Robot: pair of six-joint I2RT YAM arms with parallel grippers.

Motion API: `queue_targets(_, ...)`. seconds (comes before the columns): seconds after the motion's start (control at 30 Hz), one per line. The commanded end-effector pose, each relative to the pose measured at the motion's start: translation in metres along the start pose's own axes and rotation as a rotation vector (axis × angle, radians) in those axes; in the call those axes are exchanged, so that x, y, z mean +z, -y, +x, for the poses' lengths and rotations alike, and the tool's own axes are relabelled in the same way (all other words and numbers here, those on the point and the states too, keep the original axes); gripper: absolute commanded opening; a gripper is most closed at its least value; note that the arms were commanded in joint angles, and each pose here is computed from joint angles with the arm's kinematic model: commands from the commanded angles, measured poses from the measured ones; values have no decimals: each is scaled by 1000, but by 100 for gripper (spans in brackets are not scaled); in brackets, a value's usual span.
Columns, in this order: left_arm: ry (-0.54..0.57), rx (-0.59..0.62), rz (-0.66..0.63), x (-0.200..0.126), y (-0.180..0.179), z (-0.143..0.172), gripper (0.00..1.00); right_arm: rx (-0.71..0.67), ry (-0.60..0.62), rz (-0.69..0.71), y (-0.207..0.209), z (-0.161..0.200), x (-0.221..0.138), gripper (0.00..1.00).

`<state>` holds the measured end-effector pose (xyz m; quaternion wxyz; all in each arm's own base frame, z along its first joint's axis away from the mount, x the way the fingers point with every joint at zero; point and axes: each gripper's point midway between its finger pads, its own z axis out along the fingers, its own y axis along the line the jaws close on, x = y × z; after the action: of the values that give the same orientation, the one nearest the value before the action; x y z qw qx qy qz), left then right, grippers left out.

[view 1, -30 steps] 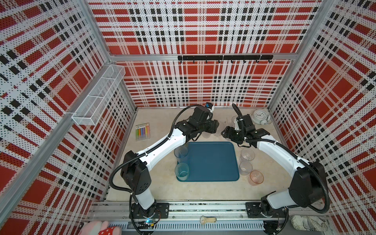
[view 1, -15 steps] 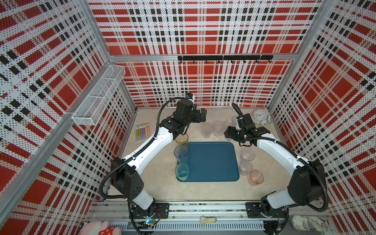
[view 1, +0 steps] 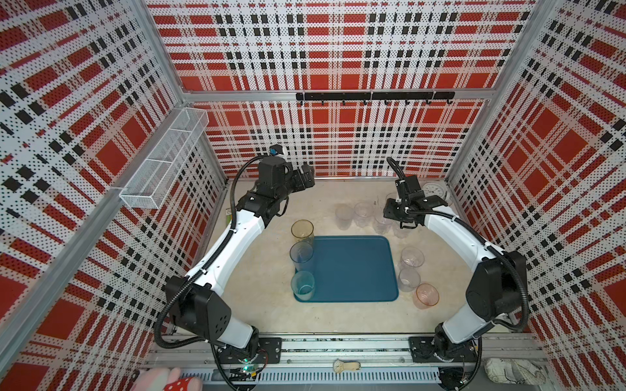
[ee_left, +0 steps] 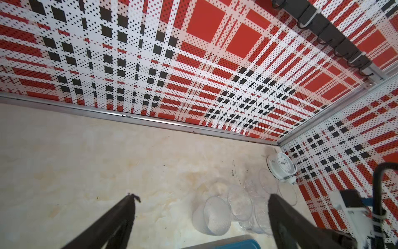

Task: Place the glasses into the tray
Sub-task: Pick up the glass from the top-center of the table.

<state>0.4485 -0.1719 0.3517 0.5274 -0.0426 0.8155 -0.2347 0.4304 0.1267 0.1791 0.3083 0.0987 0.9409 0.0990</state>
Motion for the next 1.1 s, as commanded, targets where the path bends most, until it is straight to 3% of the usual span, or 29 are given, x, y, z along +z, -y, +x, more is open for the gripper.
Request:
queue_targets(0.0,-6,38,-7,-7,12,10,98,-37,-42,4,-3,4,14,40)
queue_targets(0.23,-35,67,30,0,42,39,98,-81,-75,14,-27,1,49,35)
queue_targets(0.53,-117,90,120,12,89,85,98,-164,-24,60,-40,-31,84,37)
queue_targets(1.07,-142,85,135,13,92,97,98,-256,-95,95,-40,-22,129,37)
